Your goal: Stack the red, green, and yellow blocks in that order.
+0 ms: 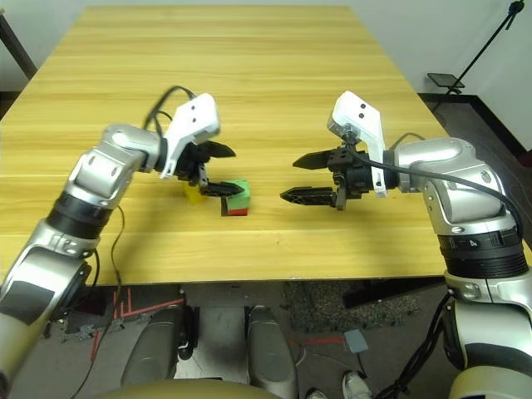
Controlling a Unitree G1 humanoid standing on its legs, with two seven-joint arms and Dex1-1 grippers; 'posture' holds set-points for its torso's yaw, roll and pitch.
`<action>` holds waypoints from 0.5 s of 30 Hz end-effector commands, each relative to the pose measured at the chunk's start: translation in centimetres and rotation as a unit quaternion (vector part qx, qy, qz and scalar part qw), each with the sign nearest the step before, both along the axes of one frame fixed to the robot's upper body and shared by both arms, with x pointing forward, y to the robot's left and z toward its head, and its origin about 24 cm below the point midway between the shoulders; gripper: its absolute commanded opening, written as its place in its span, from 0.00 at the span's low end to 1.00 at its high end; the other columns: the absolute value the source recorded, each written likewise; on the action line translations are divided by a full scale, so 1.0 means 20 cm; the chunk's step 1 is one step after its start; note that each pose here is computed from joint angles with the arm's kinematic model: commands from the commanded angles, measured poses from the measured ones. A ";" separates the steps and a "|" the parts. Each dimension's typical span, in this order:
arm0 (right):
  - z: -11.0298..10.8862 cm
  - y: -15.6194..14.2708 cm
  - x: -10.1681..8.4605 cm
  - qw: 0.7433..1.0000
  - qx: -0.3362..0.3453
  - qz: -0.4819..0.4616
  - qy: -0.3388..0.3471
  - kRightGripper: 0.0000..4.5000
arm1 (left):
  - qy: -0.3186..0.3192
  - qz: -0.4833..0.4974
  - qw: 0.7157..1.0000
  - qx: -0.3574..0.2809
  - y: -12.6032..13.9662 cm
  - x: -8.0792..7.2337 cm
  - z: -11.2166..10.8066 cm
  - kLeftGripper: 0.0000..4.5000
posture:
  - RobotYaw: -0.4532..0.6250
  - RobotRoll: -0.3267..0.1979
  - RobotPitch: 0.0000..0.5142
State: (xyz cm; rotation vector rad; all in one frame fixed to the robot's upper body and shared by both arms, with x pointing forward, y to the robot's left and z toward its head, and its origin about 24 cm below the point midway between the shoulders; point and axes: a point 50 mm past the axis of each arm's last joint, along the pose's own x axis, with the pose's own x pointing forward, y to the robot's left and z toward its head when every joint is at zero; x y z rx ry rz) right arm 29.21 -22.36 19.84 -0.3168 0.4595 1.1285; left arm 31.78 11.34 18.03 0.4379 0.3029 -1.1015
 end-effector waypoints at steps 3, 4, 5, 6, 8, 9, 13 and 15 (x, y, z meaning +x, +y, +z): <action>0.01 0.02 0.01 1.000 0.002 0.014 -0.001 1.00 | 0.027 0.083 0.996 0.005 0.13 -0.05 -0.10 1.00 | 0.53 0.36 0.16; 0.01 0.02 0.02 1.000 0.001 0.015 -0.001 1.00 | 0.026 0.094 0.995 0.004 0.14 -0.05 -0.12 1.00 | 0.53 0.36 0.16; 0.01 0.02 0.02 1.000 0.001 0.016 -0.001 1.00 | 0.025 0.100 0.995 0.003 0.15 -0.05 -0.14 1.00 | 0.53 0.36 0.16; 0.01 0.02 0.02 1.000 0.001 0.017 -0.001 1.00 | 0.025 0.105 0.994 0.001 0.15 -0.05 -0.16 1.00 | 0.54 0.35 0.15; 0.01 0.03 0.03 1.000 0.002 0.019 -0.002 1.00 | 0.022 0.108 0.994 0.000 0.15 -0.04 -0.20 1.00 | 0.54 0.34 0.16; 0.01 0.03 0.03 1.000 0.002 0.020 -0.002 1.00 | 0.022 0.113 0.993 -0.006 0.14 -0.03 -0.22 1.00 | 0.54 0.34 0.16; 0.01 0.03 0.03 1.000 0.001 0.021 -0.001 1.00 | 0.024 0.106 0.994 -0.016 0.09 0.00 -0.26 1.00 | 0.53 0.33 0.17; 0.02 0.03 0.03 1.000 0.002 0.020 -0.001 1.00 | 0.029 0.101 0.994 -0.015 0.07 0.01 -0.29 1.00 | 0.53 0.33 0.18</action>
